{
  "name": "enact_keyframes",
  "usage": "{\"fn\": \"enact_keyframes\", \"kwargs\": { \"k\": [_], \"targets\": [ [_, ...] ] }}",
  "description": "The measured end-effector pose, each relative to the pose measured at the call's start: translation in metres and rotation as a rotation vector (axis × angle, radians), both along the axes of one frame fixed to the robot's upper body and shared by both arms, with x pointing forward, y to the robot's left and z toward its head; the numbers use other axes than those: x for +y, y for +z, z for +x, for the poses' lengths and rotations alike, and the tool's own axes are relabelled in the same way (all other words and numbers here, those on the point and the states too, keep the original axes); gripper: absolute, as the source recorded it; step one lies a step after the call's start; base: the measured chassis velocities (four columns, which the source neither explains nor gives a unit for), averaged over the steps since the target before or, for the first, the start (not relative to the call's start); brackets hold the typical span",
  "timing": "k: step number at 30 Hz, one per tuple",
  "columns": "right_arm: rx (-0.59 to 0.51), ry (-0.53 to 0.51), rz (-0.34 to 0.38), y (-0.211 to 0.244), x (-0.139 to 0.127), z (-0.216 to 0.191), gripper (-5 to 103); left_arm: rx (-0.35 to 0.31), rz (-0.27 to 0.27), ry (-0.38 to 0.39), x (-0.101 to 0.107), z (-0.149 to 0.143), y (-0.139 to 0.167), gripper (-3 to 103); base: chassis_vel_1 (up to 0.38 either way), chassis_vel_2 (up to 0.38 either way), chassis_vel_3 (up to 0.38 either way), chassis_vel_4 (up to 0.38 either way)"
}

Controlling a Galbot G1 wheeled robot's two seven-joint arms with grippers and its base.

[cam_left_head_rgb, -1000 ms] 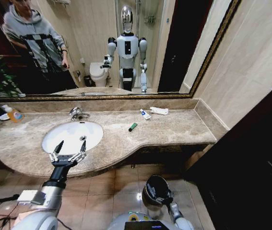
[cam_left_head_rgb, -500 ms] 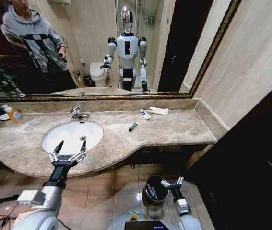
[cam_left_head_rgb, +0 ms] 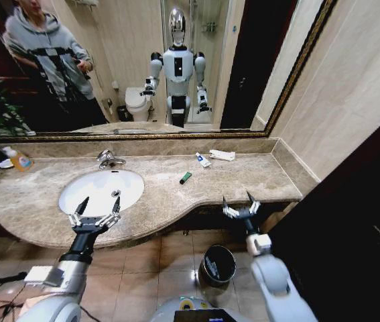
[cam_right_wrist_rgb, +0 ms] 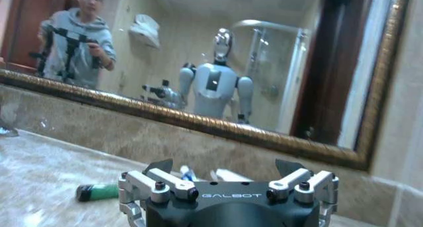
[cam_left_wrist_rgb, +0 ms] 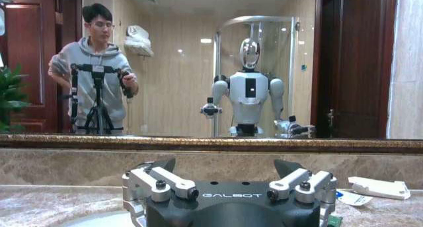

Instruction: Pick up the trash from the sink and place it in the trash bin.

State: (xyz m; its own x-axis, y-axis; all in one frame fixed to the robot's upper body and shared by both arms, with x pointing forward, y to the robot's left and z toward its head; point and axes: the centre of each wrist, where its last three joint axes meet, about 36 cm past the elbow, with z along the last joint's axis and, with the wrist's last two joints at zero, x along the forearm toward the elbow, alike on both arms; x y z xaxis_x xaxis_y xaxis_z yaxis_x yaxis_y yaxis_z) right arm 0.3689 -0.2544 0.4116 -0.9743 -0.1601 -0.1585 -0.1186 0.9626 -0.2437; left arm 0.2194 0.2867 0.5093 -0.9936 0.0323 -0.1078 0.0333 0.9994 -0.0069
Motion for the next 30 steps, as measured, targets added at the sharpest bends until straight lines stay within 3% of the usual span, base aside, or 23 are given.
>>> {"fn": "enact_keyframes", "kwargs": {
  "k": [4, 7, 10, 15, 23, 30],
  "targets": [
    [-0.022, 0.033, -0.049, 0.006, -0.01, 0.038, 100, 0.0, 0.0, 0.0, 0.0, 0.0, 0.0, 100, 0.0, 0.0, 0.0, 0.0],
    [-0.069, 0.043, -0.145, 0.007, -0.02, 0.085, 100, 0.0, 0.0, 0.0, 0.0, 0.0, 0.0, 100, 0.0, 0.0, 0.0, 0.0],
    [-0.071, 0.04, -0.159, 0.007, -0.019, 0.103, 100, 0.0, 0.0, 0.0, 0.0, 0.0, 0.0, 100, 0.0, 0.0, 0.0, 0.0],
    [-0.07, 0.051, -0.254, 0.01, -0.019, 0.148, 100, 0.0, 0.0, 0.0, 0.0, 0.0, 0.0, 100, 0.0, 0.0, 0.0, 0.0],
    [0.05, 0.152, -0.398, 0.039, -0.011, 0.22, 100, 0.0, 0.0, 0.0, 0.0, 0.0, 0.0, 100, 0.0, 0.0, 0.0, 0.0],
    [0.072, 0.196, -0.505, 0.055, -0.005, 0.27, 100, 0.0, 0.0, 0.0, 0.0, 0.0, 0.0, 100, 0.0, 0.0, 0.0, 0.0]
  ]
}}
